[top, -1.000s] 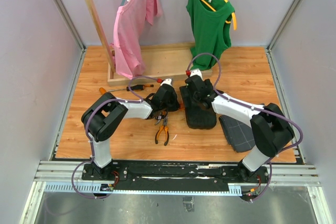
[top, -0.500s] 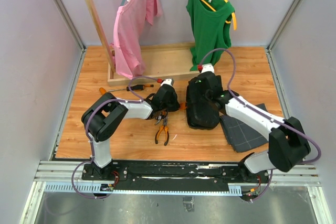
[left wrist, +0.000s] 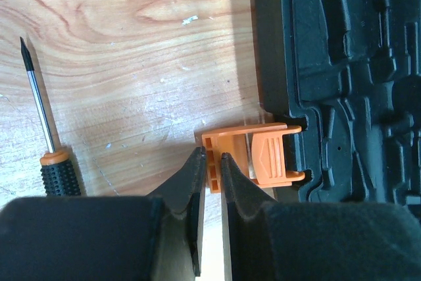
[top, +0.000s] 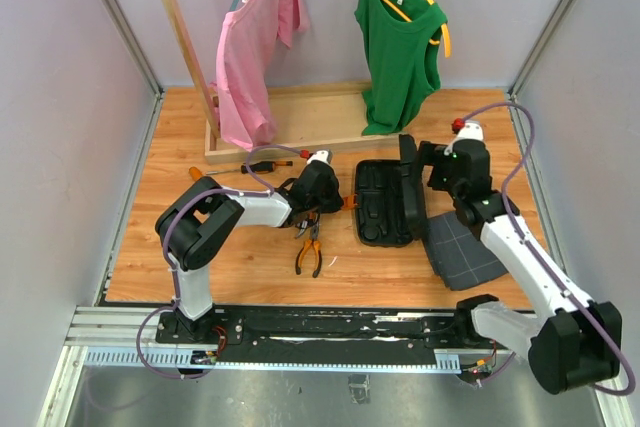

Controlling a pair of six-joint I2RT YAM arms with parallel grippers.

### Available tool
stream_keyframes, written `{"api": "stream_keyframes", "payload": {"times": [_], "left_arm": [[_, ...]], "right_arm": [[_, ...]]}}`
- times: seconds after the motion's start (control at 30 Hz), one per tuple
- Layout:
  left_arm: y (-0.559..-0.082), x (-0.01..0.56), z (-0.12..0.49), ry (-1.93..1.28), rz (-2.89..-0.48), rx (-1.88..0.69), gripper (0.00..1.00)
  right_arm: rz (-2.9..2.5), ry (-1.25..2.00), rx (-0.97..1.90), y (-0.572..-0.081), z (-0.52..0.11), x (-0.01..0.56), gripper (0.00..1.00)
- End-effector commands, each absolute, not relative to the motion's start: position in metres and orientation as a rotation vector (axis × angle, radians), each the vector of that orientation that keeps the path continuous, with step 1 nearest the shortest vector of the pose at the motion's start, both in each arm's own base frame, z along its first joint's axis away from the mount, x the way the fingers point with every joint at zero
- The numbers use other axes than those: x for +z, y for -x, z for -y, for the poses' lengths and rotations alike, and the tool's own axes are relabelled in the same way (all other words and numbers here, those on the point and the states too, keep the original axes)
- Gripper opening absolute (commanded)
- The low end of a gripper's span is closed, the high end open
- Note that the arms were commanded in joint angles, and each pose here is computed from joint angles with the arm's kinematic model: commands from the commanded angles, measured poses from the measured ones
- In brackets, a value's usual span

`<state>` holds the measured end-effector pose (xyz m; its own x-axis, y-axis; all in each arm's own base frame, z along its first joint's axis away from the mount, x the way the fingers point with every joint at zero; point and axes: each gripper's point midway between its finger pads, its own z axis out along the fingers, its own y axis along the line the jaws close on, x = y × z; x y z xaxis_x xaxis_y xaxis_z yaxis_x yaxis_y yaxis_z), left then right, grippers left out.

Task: Sort the tools into containers
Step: Open the storage box at the center of the board.

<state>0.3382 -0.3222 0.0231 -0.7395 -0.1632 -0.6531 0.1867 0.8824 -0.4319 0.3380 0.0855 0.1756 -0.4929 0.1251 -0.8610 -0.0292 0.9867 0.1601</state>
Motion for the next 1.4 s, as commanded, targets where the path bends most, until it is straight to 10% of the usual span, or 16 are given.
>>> {"api": "stream_keyframes", "payload": {"times": [0.0, 0.57, 1.37], "left_arm": [[-0.315, -0.018, 0.285, -0.081, -2.466, -0.391, 0.09], [-0.31, -0.023, 0.249, -0.03, -2.483, -0.315, 0.08], [-0.291, -0.025, 0.181, 0.107, -2.486, -0.204, 0.06]], "right_arm": [[-2.23, -0.157, 0.045, -0.307, -0.04, 0.132, 1.0], [-1.847, -0.456, -0.17, -0.267, 0.029, 0.192, 1.0], [-2.144, -0.231, 0.174, -0.29, -0.045, 0.138, 0.98]]}}
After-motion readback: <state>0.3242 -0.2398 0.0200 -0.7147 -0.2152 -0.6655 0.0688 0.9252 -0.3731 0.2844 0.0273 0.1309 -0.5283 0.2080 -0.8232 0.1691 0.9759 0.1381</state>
